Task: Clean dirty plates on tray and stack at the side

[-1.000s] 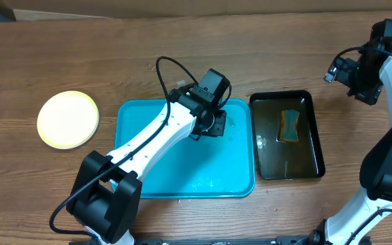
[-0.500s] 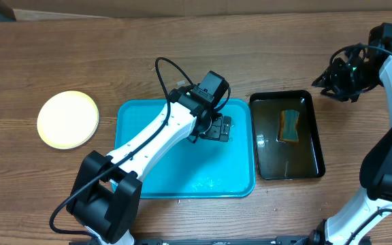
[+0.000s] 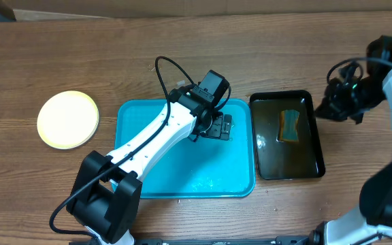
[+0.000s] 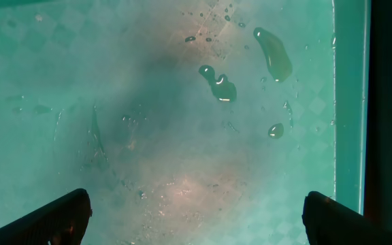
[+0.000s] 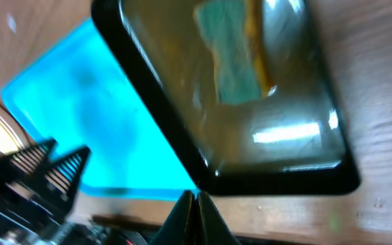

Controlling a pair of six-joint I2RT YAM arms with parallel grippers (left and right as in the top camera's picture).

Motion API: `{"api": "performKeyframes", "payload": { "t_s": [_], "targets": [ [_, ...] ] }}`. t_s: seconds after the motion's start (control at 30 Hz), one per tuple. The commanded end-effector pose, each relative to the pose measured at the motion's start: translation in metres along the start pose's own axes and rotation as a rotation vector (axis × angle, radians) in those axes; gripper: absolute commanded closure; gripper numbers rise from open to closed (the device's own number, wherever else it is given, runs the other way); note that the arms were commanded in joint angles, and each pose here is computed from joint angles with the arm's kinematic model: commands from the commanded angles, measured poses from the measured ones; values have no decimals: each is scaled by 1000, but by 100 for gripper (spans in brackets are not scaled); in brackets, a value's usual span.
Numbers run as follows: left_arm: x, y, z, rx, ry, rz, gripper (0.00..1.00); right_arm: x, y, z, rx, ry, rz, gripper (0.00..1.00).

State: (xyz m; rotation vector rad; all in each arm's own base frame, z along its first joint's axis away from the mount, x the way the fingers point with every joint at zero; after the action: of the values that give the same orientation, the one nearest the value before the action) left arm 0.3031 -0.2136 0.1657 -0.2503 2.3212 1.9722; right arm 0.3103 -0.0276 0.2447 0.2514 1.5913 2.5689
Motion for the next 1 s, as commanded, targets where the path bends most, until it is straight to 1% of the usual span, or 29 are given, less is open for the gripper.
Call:
{"api": "performKeyframes", "payload": {
  "t_s": [0.0, 0.17, 0.37, 0.6, 0.67, 0.83, 0.97],
  "targets": [
    [-5, 5, -4, 11, -2, -29, 0, 28, -23, 11, 40, 30, 54, 96],
    [-6, 5, -4, 13, -2, -32, 0, 58, -75, 10, 159, -37, 71, 96],
    [-7, 5, -5, 23, -2, -44, 0, 75, -123, 20, 227, -3, 86, 96],
    [-7, 5, -6, 22, -3, -43, 0, 89, -149, 33, 370, 8, 47, 96],
    [-7, 5, -6, 22, -3, -43, 0, 95, -154, 41, 376, 39, 56, 96],
    [-7, 5, -6, 23, -2, -44, 0, 101, -160, 53, 375, 52, 48, 96],
    [-7, 5, -5, 20, -3, -41, 0, 102, -162, 55, 393, 76, 35, 96]
  ]
}}
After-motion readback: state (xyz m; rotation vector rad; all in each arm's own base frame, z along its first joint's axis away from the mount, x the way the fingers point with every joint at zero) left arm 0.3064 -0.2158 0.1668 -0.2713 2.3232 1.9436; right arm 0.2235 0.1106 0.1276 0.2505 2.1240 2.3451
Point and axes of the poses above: each gripper's point midway between its finger pads, its own y axis back along the fingers, its own z axis along the line the jaws close on, x = y × z, the point moved 9 cm from there along y, back along the fingers, and after that the axes turned 12 degrees about y, right-handed, at the moved point
